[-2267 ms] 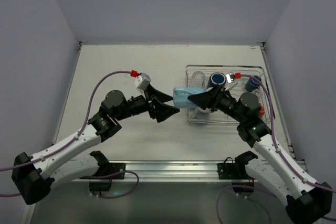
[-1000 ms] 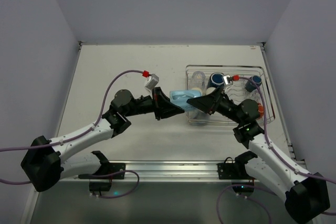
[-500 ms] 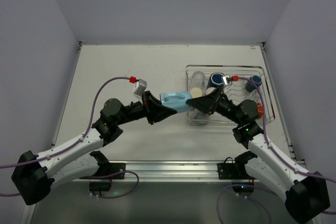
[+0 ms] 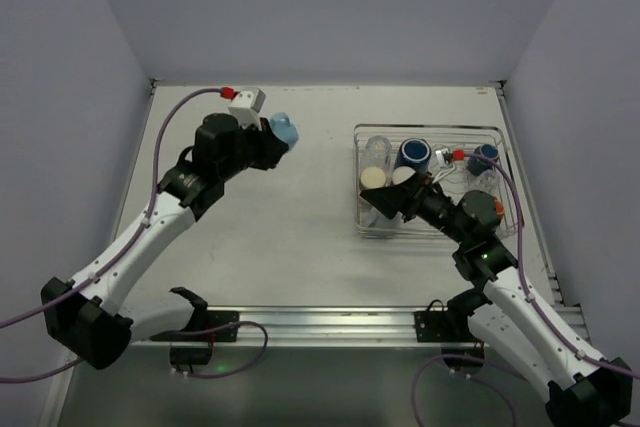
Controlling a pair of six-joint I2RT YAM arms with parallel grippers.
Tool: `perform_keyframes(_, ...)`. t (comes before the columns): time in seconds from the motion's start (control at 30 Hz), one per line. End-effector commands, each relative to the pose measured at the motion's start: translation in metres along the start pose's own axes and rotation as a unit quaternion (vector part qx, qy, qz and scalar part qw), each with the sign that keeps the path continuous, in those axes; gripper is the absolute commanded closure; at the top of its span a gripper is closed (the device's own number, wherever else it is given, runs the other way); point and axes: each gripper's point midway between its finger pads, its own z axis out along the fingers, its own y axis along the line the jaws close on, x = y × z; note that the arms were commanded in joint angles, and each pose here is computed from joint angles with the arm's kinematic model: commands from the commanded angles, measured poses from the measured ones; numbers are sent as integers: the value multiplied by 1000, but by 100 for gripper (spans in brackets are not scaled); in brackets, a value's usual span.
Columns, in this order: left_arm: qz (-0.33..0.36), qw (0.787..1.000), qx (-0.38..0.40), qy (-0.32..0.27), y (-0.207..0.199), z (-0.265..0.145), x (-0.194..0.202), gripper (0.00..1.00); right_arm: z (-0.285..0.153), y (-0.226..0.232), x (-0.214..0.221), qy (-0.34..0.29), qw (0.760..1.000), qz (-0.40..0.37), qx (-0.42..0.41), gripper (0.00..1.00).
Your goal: Unload the cups from the dish rack
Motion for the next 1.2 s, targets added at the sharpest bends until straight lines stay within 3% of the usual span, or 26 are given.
perform_keyframes(0.0, 23, 983, -180, 11, 91, -4, -28, 100, -7, -5, -7, 5, 997, -66, 46, 1)
perform_keyframes(0.03, 22, 972, -230, 45, 126, 0, -18, 100, -8, -8, -6, 12, 996, -73, 53, 1)
perform_keyframes(0.2, 16, 916, -385, 107, 227, -8, -22, 100, -16, -16, 17, 70, 992, -93, 56, 1)
perform_keyframes(0.33, -8, 888, -432, 158, 283, 3, -11, 100, -22, -31, 28, 85, 988, -102, 78, 1)
perform_keyframes(0.5, -24, 854, -471, 222, 326, 1, 17, 100, -28, -43, 36, 103, 983, -111, 99, 1)
perform_keyframes(0.63, -50, 847, -468, 245, 342, -4, 32, 100, -29, -47, 35, 102, 982, -121, 106, 1)
perform_keyframes(0.9, -87, 856, -436, 264, 343, -2, 47, 100, -22, -44, 31, 106, 982, -122, 101, 1)
perform_keyframes(0.97, -103, 856, -432, 263, 348, -7, 51, 94, -21, -44, 32, 106, 982, -121, 102, 1)
perform_keyframes(1.07, -116, 855, -430, 266, 351, -11, 54, 76, -21, -44, 29, 101, 981, -124, 108, 1)
perform_keyframes(1.1, -117, 855, -431, 263, 351, -13, 53, 65, -22, -45, 28, 99, 981, -125, 111, 1)
perform_keyframes(1.17, -119, 855, -432, 260, 350, -15, 53, 57, -22, -46, 24, 94, 980, -130, 120, 1)
